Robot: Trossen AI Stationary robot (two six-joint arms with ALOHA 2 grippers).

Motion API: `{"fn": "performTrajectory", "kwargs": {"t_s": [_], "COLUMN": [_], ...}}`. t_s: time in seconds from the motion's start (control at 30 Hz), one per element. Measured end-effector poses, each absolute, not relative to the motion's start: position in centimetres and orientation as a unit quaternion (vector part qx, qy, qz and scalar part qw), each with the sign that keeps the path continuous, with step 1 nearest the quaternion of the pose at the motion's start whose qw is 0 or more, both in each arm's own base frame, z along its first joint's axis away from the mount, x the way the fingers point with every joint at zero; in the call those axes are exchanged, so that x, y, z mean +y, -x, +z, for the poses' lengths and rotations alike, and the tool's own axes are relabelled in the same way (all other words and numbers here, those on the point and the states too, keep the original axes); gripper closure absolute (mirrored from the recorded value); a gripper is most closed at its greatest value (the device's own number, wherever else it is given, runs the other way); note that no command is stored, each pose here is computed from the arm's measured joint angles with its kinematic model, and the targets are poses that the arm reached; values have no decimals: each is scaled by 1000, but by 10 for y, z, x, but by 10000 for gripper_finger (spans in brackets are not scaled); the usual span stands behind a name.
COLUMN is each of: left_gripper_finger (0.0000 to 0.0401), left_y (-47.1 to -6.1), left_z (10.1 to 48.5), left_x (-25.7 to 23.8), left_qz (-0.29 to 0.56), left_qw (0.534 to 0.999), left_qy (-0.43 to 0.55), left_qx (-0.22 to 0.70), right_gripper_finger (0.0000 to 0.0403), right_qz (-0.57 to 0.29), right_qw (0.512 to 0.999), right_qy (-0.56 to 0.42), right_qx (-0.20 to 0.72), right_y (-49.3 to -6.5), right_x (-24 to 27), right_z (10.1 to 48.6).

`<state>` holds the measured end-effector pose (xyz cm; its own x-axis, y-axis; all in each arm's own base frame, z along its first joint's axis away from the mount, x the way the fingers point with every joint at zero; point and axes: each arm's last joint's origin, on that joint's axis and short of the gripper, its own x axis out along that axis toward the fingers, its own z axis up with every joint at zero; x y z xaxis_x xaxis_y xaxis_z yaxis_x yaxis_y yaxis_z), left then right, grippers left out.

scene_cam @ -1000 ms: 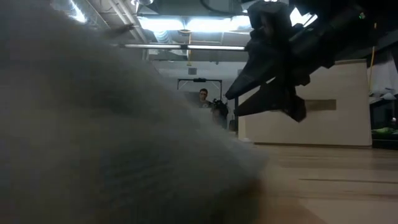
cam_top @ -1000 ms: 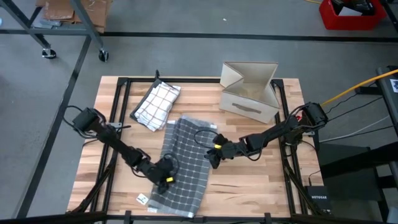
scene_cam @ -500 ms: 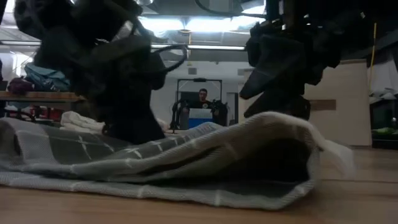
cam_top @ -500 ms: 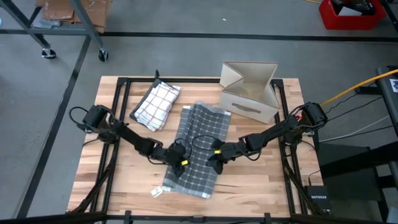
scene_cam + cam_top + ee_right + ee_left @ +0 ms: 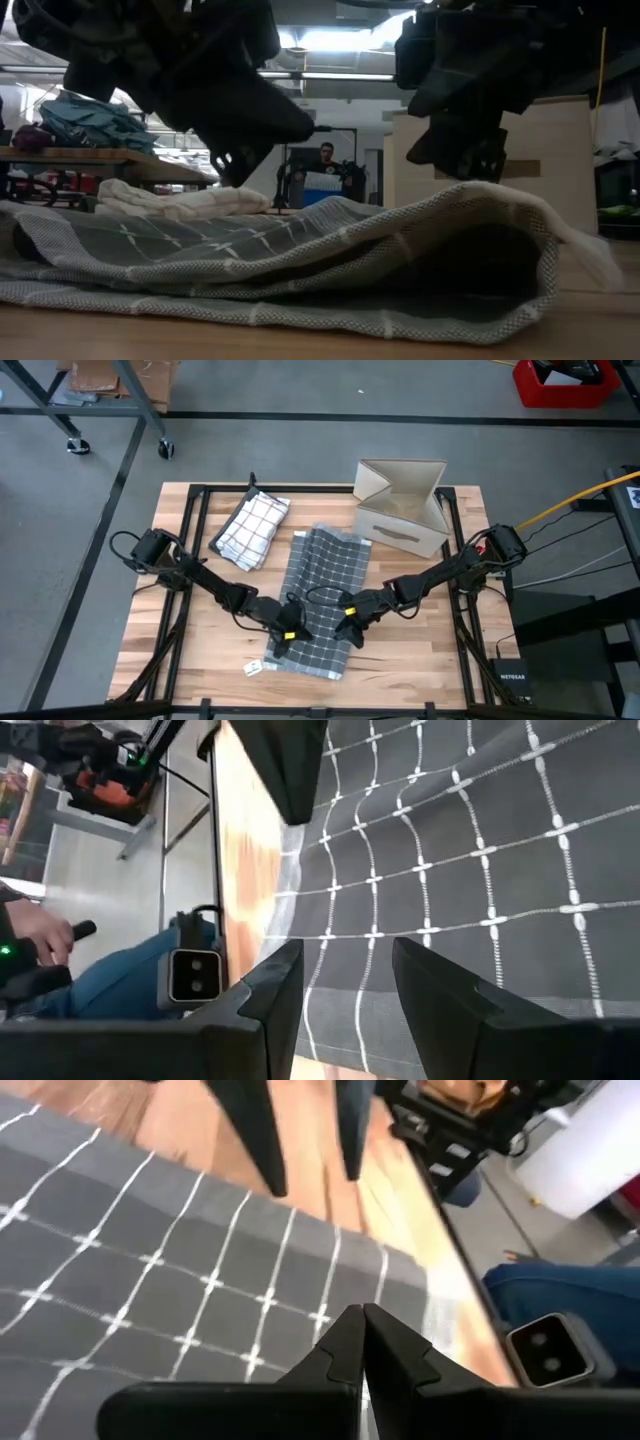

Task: Fold towel
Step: Fold the gray white kitchen towel

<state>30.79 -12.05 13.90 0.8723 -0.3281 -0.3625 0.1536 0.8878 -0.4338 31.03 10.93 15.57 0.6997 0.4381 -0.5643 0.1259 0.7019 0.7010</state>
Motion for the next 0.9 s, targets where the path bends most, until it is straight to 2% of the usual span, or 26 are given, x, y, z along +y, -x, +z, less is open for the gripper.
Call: {"fn": "performTrajectory", "kwargs": {"t_s": [0.2, 0.5, 0.6, 0.8, 0.9], "left_gripper_finger": [400, 390, 358, 265, 239], "left_y": [-309, -308, -311, -316, -317], "left_z": [143, 142, 140, 140, 140], "left_x": [-123, -122, -113, -98, -95], "left_qz": [-130, -160, -145, -120, -136], "left_qw": [943, 931, 932, 934, 950], "left_qy": [231, 240, 240, 250, 182], "left_qx": [201, 223, 230, 224, 214], "right_gripper_finger": [243, 243, 243, 243, 243], "right_qz": [102, 199, 218, 223, 204], "right_qw": [844, 845, 845, 830, 834], "right_qy": [-367, -312, -298, -277, -226], "right_qx": [377, 385, 386, 430, 460], "right_y": [-311, -309, -307, -298, -289], "right_x": [110, 127, 138, 157, 165], "right_z": [156, 165, 168, 168, 164]}}
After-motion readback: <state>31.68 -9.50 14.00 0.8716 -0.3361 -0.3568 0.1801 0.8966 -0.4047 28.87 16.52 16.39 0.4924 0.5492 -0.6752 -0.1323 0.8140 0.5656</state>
